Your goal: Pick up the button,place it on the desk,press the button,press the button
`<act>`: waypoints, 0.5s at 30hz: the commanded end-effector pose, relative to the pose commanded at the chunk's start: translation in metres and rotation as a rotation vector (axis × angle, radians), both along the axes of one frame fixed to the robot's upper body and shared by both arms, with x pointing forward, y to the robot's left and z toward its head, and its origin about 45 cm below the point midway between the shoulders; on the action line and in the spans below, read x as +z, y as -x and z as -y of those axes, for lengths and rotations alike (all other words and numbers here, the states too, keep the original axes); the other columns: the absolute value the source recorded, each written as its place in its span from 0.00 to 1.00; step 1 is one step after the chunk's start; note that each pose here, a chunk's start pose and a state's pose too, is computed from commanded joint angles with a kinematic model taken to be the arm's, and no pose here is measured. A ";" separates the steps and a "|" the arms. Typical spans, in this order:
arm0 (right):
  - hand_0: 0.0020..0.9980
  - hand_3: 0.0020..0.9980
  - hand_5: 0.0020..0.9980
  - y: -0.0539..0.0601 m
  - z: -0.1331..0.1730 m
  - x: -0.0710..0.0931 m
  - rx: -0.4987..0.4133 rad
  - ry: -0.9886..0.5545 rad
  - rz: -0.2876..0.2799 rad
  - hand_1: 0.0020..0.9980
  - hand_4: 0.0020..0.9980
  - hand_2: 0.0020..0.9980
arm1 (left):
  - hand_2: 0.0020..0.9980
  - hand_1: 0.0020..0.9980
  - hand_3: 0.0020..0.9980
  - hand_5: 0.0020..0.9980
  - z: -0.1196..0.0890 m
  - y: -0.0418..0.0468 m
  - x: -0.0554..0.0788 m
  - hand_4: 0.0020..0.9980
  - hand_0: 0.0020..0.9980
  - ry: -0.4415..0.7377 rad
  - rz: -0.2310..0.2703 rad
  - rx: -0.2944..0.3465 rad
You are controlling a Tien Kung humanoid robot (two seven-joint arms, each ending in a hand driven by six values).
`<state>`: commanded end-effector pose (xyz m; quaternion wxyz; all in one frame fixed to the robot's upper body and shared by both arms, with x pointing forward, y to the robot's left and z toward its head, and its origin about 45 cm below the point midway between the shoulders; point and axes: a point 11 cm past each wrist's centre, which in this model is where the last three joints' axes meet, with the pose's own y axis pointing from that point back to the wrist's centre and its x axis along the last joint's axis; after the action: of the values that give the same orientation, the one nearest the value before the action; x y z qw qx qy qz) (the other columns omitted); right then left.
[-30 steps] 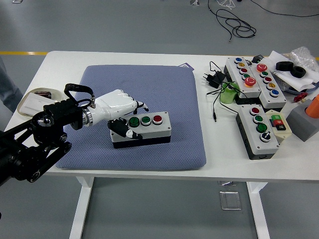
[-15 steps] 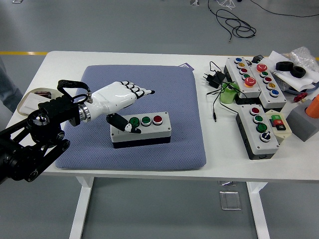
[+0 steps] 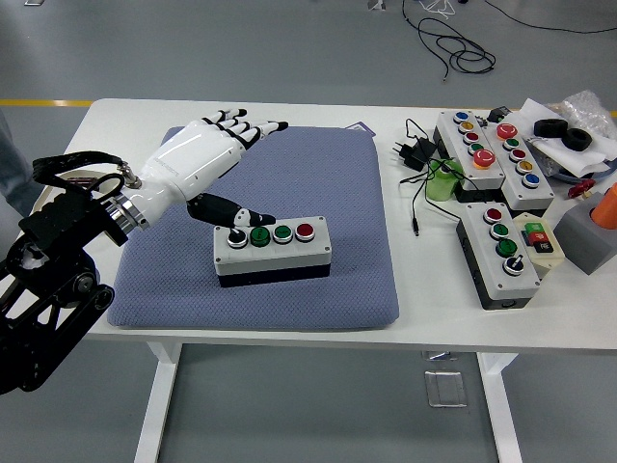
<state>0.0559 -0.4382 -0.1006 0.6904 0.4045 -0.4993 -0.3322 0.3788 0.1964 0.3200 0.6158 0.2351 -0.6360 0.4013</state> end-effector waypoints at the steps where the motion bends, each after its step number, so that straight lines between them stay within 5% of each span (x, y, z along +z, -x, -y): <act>1: 0.63 0.56 0.23 0.001 0.000 0.000 0.001 0.000 -0.003 0.53 0.30 0.62 | 0.22 0.19 0.78 0.98 0.003 0.0043 0.004 0.91 0.19 0.009 0.009 0.001; 5: 0.63 0.56 0.23 0.004 0.000 0.000 0.003 0.000 -0.009 0.53 0.30 0.62 | 0.22 0.19 0.78 0.98 0.012 0.0138 0.003 0.91 0.19 0.003 -0.016 0.003; 6: 0.63 0.56 0.23 0.005 0.000 -0.001 0.001 0.000 -0.010 0.53 0.30 0.62 | 0.05 0.00 0.70 1.00 0.015 0.0155 -0.002 0.80 0.00 -0.016 -0.048 0.002; 11: 0.63 0.56 0.23 0.003 0.001 0.000 0.002 0.000 -0.007 0.53 0.30 0.62 | 0.05 0.00 0.70 1.00 0.021 0.0156 -0.021 0.80 0.00 -0.059 -0.200 0.002; 12: 0.63 0.56 0.23 0.003 0.000 0.000 0.002 0.000 -0.006 0.53 0.30 0.62 | 0.03 0.00 0.70 1.00 0.021 0.0152 -0.023 0.70 0.00 -0.062 -0.213 0.004; 15: 0.63 0.56 0.23 0.001 0.001 0.000 0.001 0.000 -0.002 0.53 0.30 0.62 | 0.03 0.00 0.70 1.00 0.021 0.0131 -0.038 0.70 0.00 -0.088 -0.307 0.016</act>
<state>0.0549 -0.4389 -0.1004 0.6912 0.4042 -0.4984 -0.3325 0.3657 0.1756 0.2820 0.6916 0.3253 -0.5496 0.3373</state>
